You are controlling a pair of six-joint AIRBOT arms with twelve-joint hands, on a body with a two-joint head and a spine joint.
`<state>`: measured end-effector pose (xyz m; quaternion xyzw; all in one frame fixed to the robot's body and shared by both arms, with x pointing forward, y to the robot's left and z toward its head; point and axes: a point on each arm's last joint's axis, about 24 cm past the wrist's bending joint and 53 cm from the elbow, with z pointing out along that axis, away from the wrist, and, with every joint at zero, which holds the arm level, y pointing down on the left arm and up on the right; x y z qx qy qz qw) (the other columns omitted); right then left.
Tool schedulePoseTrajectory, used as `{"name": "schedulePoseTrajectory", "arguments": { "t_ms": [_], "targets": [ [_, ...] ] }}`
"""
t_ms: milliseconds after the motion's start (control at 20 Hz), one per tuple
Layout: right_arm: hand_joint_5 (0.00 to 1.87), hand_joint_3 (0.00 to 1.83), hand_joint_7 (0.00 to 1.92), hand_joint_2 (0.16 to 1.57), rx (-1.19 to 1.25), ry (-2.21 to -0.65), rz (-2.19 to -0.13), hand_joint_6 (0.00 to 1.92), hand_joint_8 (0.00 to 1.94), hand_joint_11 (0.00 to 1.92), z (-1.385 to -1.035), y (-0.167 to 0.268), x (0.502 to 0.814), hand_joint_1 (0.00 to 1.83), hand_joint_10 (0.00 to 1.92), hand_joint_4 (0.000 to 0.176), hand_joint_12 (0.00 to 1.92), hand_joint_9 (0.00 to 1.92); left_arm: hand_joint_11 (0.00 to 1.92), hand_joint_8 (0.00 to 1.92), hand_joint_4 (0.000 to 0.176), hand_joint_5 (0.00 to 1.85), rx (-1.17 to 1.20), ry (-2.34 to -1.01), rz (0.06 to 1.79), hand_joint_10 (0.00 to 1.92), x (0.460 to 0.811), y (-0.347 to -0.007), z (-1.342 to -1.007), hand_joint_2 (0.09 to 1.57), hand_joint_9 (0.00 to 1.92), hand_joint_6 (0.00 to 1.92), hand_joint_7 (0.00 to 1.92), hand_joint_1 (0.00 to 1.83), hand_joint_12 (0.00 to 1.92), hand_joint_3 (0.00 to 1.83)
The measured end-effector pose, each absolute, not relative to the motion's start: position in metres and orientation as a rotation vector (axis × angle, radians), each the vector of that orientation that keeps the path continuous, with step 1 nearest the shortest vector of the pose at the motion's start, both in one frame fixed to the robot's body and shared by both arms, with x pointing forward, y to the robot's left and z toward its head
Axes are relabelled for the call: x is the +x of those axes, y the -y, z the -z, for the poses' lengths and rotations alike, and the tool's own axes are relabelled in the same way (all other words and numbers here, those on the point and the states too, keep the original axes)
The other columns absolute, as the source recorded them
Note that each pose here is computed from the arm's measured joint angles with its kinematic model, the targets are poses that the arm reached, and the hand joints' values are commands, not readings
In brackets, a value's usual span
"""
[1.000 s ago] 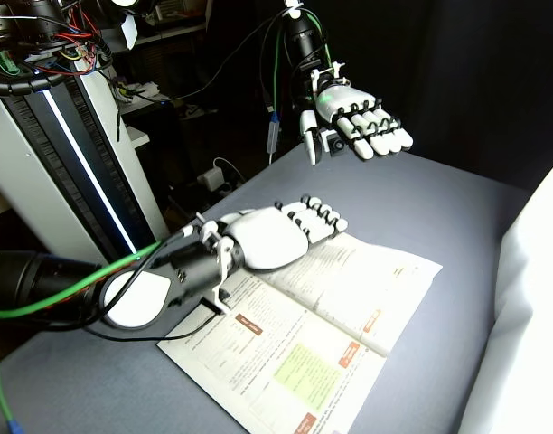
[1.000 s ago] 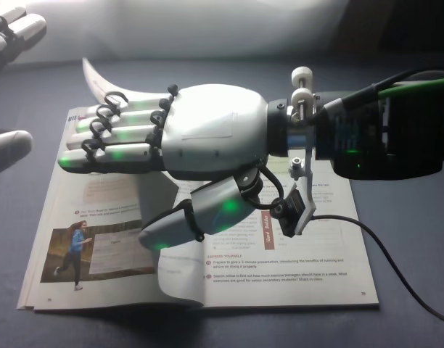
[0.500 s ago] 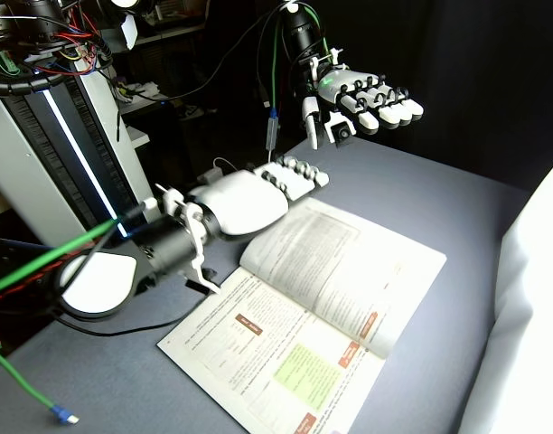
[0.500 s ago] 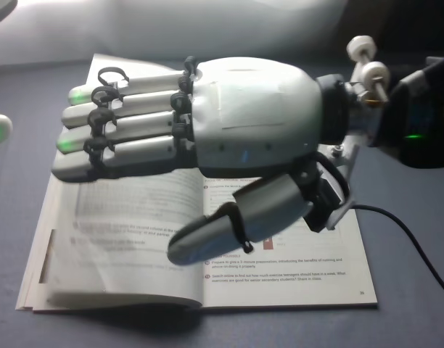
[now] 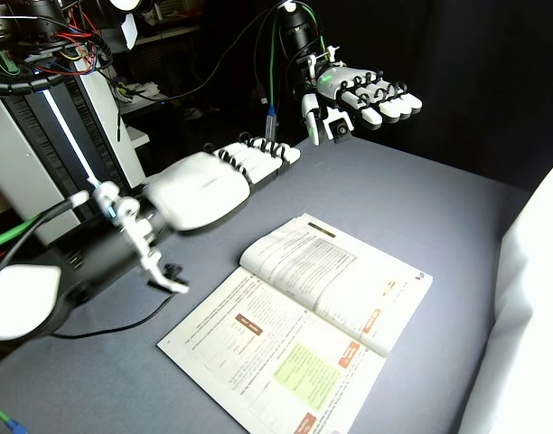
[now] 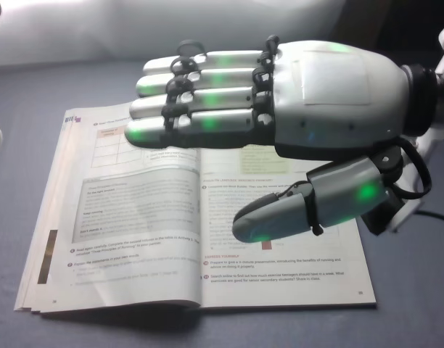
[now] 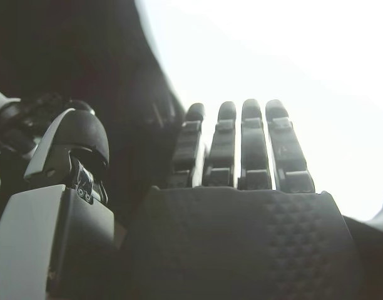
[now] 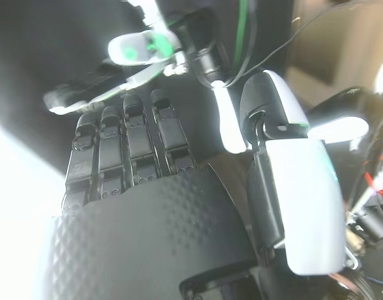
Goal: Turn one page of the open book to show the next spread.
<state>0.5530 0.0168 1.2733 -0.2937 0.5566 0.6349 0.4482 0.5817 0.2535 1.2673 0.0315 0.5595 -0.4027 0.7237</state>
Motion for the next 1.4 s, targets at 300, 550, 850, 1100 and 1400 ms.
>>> {"name": "schedulePoseTrajectory", "arguments": {
  "t_ms": [300, 550, 850, 1100, 1400],
  "targets": [
    [0.0, 0.01, 0.0, 1.27, -0.473, -1.468, -1.388, 0.0, 0.0, 0.0, -1.254, 0.062, 0.592, 0.0, 0.0, 0.0, 0.0, 0.0, 0.0, 0.0, 0.0, 0.0, 0.048, -1.278, 0.971, 0.0, 0.582, -0.238, -1.242, 1.35, 0.0, 0.0, 0.0, 0.0, 0.0, 0.0],
    [0.0, 0.0, 0.0, 1.24, -0.323, -1.575, -1.301, 0.0, 0.0, 0.0, -1.225, 0.098, 0.605, 0.0, 0.0, 0.0, 0.0, 0.0, 0.0, 0.0, 0.0, 0.0, 0.022, -1.344, 1.039, 0.0, 0.584, -0.225, -1.215, 1.34, 0.0, 0.0, 0.0, 0.0, 0.0, 0.0],
    [0.0, 0.02, 0.0, 1.28, -0.222, -1.651, -1.231, 0.0, 0.0, 0.0, -1.206, 0.125, 0.611, 0.0, 0.0, 0.0, 0.0, 0.0, 0.0, 0.0, 0.0, 0.0, 0.004, -1.383, 1.09, 0.0, 0.587, -0.215, -1.2, 1.33, 0.0, 0.0, 0.0, 0.0, 0.0, 0.0],
    [0.0, 0.02, 0.0, 1.3, -0.195, -1.674, -1.229, 0.0, 0.0, 0.0, -1.198, 0.129, 0.609, 0.0, 0.0, 0.0, 0.0, 0.0, 0.0, 0.0, 0.037, 0.0, 0.011, -1.418, 1.132, 0.0, 0.592, -0.201, -1.19, 1.37, 0.0, 0.0, 0.0, 0.0, 0.0, 0.01],
    [0.0, 0.01, 0.0, 1.29, -0.178, -1.653, -1.243, 0.0, 0.0, 0.0, -1.202, 0.13, 0.608, 0.0, 0.0, 0.0, 0.0, 0.0, 0.0, 0.0, 0.047, 0.0, 0.004, -1.445, 1.147, 0.0, 0.592, -0.197, -1.182, 1.37, 0.0, 0.0, 0.0, 0.02, 0.0, 0.0]
  ]
}}
